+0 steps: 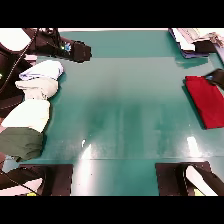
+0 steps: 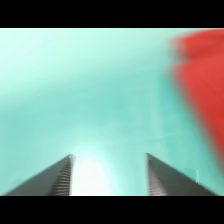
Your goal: Fold the shirts.
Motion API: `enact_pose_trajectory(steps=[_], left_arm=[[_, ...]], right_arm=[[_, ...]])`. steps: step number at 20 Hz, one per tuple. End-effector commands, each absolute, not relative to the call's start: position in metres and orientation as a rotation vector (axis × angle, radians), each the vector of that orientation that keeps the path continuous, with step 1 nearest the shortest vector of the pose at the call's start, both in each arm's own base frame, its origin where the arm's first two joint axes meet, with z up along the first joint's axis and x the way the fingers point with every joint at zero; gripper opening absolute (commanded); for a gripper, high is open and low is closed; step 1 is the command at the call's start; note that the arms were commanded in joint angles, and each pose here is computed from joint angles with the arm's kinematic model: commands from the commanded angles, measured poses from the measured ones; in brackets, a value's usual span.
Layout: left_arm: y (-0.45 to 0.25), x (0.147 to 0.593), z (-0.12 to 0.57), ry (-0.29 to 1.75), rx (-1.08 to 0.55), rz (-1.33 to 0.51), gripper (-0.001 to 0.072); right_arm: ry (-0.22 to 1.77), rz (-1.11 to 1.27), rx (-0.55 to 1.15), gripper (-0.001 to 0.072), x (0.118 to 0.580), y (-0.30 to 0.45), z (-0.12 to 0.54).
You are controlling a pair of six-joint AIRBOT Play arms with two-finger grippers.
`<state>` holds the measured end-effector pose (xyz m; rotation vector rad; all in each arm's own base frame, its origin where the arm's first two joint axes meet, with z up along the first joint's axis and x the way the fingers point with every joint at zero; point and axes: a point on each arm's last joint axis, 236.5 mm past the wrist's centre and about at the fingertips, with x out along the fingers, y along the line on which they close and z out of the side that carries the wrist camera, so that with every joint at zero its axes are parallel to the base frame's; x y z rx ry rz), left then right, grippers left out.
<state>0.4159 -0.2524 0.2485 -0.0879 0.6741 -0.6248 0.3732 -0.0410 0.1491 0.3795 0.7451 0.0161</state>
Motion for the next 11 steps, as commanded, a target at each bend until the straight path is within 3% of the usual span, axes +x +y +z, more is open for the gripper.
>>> enact_pose_trajectory(steps=[1,3,11], left_arm=[[-0.253,0.418,0.251,0.661,-0.091,-0.623,0.0026],[-0.253,0.418,0.251,0.661,-0.091,-0.623,0.0026],[-0.253,0.418,0.251,0.661,-0.091,-0.623,0.0026]], right_arm=[[0.775,0.306,0.289,0.0371,0.37,0.073,0.156],[0.788,0.429,0.235,0.0017,0.359,0.12,0.157],[0.815,0.598,0.169,0.0015,0.331,0.182,0.157]])
